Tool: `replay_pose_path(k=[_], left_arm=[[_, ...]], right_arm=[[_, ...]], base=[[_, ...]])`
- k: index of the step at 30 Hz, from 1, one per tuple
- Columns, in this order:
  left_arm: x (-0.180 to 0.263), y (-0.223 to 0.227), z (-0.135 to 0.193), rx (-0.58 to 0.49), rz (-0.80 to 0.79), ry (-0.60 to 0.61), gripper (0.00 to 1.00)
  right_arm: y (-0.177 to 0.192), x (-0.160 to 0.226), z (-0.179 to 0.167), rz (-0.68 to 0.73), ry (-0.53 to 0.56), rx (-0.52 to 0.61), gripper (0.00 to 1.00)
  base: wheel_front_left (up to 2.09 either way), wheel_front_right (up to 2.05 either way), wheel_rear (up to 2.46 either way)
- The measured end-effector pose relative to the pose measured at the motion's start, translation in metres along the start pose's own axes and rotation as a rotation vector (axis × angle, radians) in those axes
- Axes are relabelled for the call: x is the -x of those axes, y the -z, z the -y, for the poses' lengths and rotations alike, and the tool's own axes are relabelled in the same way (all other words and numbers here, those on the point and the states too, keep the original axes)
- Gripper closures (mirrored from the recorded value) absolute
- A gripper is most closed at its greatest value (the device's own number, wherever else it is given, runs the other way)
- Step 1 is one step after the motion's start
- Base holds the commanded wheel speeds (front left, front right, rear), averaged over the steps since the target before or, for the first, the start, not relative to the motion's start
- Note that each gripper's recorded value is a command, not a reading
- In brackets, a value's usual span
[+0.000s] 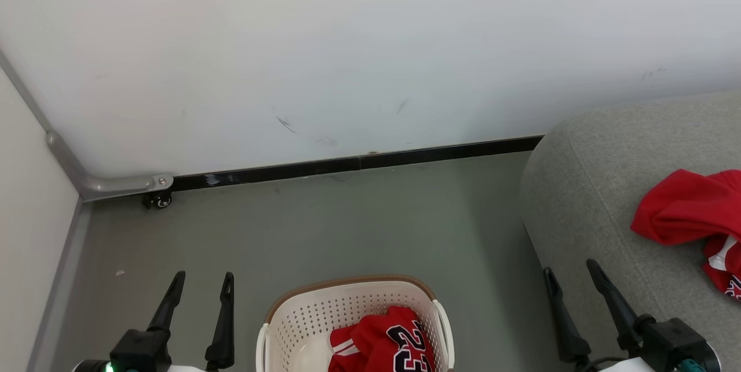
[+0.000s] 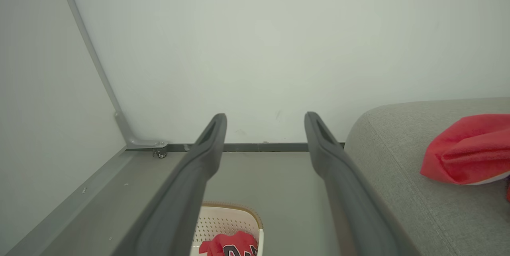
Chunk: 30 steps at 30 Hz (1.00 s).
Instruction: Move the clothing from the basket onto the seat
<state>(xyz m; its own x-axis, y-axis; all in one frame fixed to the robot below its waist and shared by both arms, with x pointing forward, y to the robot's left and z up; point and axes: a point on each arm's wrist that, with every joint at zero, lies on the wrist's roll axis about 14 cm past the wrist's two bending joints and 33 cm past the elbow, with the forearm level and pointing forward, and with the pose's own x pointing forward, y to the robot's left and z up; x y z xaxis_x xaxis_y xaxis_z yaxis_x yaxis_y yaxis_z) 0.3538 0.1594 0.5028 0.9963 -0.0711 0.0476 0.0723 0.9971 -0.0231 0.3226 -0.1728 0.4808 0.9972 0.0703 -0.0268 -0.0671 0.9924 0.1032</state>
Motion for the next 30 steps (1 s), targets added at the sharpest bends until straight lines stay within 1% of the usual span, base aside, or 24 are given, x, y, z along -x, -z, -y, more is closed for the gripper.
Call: replay_pose_path(k=[10, 18, 30], left_arm=[[-0.002, 0.001, 0.007, 0.006, 0.0, 0.021, 0.0], [-0.004, 0.004, 0.016, 0.014, -0.009, 0.058, 0.0], [-0.014, 0.002, 0.051, 0.025, -0.004, 0.176, 0.0]], right_arm=[[-0.003, 0.001, 0.002, 0.008, 0.008, -0.001, 0.0], [-0.006, 0.003, 0.012, 0.016, 0.039, 0.0, 0.0], [-0.004, 0.017, 0.032, 0.011, 0.111, -0.003, 0.0]], base=[[0.0, 0.0, 0.0], [0.0, 0.0, 0.0], [0.0, 0.0, 0.0]])
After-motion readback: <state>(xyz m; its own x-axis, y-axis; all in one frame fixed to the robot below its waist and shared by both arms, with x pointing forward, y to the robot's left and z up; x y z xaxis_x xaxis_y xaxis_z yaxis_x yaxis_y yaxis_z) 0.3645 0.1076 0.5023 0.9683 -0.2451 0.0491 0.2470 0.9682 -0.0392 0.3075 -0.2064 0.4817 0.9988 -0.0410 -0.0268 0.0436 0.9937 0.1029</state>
